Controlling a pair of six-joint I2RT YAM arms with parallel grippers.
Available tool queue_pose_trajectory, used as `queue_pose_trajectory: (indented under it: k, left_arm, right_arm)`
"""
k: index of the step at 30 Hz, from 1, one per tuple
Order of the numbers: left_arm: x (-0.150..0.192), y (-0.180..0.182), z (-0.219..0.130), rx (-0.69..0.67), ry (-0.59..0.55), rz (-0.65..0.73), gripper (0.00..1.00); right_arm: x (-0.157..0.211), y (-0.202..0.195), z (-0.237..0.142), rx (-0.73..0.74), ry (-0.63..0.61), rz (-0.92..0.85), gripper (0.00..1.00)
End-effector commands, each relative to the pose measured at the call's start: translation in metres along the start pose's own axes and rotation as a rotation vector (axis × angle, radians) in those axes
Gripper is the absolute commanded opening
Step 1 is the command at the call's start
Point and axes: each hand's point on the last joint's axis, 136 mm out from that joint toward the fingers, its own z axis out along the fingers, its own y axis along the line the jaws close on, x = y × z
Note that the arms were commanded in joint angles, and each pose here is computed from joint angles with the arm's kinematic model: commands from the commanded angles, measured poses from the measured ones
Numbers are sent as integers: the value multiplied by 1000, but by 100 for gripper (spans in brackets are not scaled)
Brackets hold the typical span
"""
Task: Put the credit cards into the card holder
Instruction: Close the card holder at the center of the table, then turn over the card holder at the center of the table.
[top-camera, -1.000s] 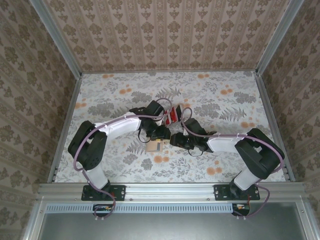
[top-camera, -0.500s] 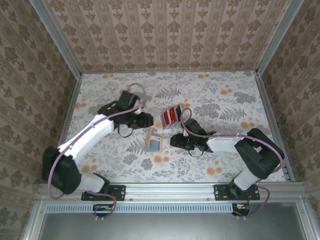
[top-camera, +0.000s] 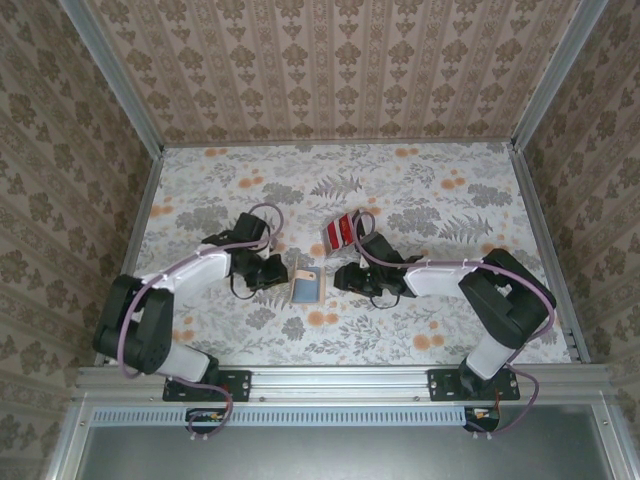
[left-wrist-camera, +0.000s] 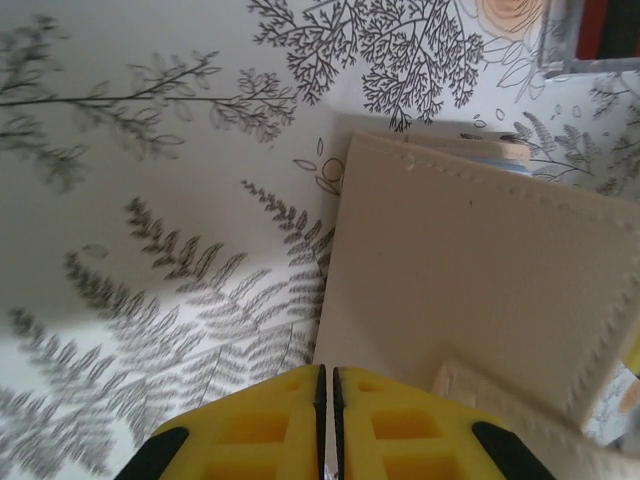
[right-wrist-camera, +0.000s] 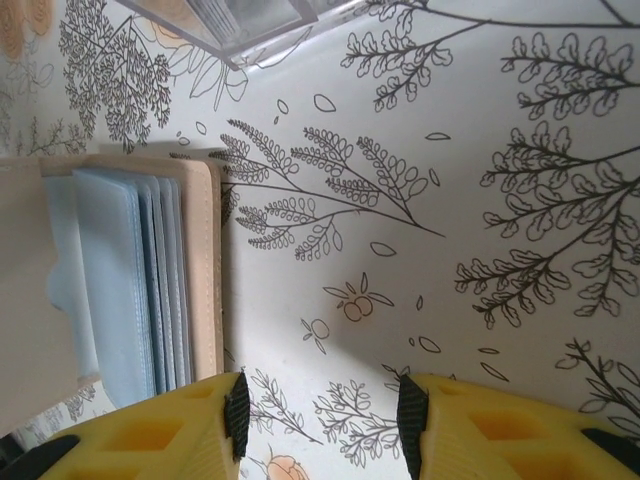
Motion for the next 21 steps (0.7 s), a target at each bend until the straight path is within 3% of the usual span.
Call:
queue_pose_trajectory:
  k: [1, 8, 12, 21]
  left_arm:
    - [-13, -24, 8, 45, -10, 54, 13]
    - [-9, -31, 30, 12, 46, 95, 13]
    - [-3, -27, 42, -13, 72, 99, 12]
    - [10, -17, 65, -45, 116, 94, 11]
  right_arm:
    - [16, 4, 25, -22, 50, 16, 49]
    - [12, 25, 30, -125, 25, 62, 55]
    - [10, 26, 33, -121, 29, 65, 64]
    - [9, 28, 49, -97, 62, 92, 69]
